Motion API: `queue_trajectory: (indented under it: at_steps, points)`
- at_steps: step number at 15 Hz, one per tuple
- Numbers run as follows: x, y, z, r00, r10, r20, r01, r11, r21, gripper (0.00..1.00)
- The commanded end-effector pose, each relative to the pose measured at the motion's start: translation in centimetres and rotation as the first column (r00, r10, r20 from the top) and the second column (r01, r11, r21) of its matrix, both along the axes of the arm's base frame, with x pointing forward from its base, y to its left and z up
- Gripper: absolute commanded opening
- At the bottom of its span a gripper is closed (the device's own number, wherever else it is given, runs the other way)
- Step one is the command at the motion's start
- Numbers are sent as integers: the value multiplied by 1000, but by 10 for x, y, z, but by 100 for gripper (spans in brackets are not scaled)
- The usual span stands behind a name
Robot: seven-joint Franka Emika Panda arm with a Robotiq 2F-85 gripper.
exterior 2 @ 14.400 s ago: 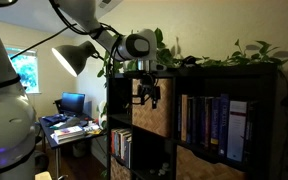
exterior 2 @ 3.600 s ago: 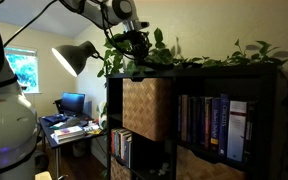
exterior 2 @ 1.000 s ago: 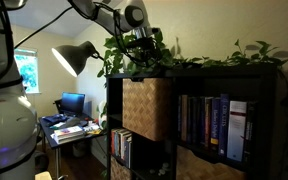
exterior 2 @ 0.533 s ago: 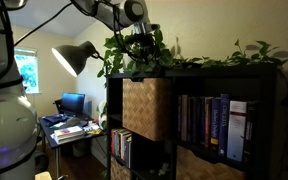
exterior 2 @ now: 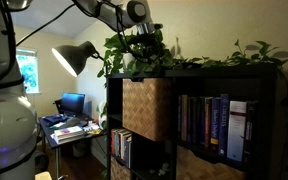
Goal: Pull out the topmost basket, place the black object on the top of the book shelf into the basket
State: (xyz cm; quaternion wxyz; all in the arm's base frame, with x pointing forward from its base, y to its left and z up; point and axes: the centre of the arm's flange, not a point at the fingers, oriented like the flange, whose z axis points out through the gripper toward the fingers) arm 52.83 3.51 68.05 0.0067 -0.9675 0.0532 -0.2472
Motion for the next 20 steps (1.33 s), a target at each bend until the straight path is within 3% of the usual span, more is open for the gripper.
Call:
queue_trajectory:
  at_steps: [1,5,6,7,17,20]
  points:
    - [18,-15,-10,999,39,19,-39,999,-13,100]
    - [38,-19,-26,992,117,40,-116,992,-43,100]
    - [42,-16,-28,991,127,48,-125,991,-55,95]
    - [44,-15,-29,989,138,50,-135,989,-61,74]
    - [12,28,-20,995,92,35,-90,995,-51,7]
    - [-7,47,-27,999,50,-12,-51,998,-36,3]
